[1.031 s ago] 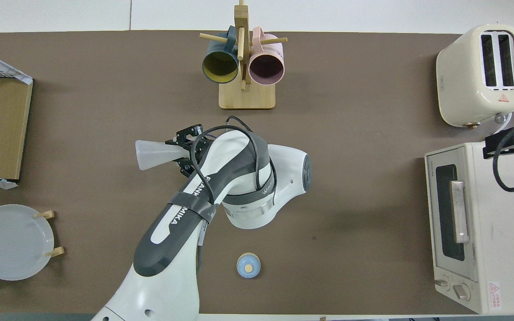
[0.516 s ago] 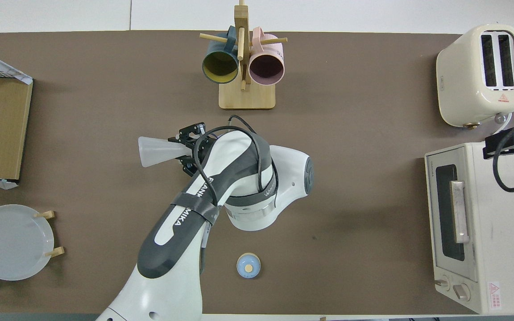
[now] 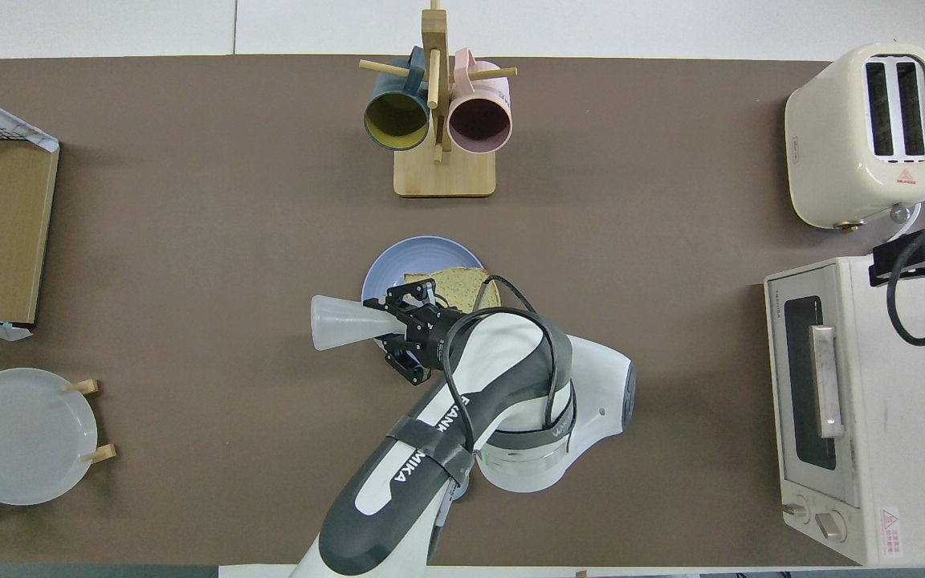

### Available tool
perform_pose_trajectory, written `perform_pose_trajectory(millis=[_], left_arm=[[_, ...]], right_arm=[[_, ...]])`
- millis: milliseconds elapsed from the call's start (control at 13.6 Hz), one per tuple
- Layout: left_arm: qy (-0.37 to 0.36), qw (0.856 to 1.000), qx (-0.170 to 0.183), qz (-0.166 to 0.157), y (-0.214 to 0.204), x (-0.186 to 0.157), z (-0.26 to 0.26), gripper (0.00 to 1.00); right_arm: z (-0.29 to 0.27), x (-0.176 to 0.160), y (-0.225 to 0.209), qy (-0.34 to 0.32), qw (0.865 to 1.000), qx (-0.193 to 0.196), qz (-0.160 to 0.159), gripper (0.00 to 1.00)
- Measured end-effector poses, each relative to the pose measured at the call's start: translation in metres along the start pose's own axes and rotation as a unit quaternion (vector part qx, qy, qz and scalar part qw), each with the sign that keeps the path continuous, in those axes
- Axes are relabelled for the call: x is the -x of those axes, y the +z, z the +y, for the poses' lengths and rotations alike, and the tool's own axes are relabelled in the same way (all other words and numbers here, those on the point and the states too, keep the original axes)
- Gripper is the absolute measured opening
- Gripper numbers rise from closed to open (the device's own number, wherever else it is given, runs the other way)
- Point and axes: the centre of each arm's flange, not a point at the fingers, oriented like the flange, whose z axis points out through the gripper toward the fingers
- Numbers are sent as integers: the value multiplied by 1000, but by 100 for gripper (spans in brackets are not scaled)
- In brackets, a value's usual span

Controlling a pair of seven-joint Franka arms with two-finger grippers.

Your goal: Put bread on plate and add seasoning

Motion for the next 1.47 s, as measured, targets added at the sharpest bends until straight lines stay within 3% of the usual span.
perform_pose_trajectory(millis=[663, 1105, 1473], left_arm=[[-66, 997, 43, -24, 110, 32, -79, 38], [-120, 991, 59, 20, 97, 56, -94, 38], [-199, 968, 115, 96, 77, 156, -130, 38]], right_arm=[[0, 0, 0, 0, 1000, 0, 0, 100], [0, 0, 0, 0, 1000, 0, 0, 100], [0, 0, 0, 0, 1000, 0, 0, 100]])
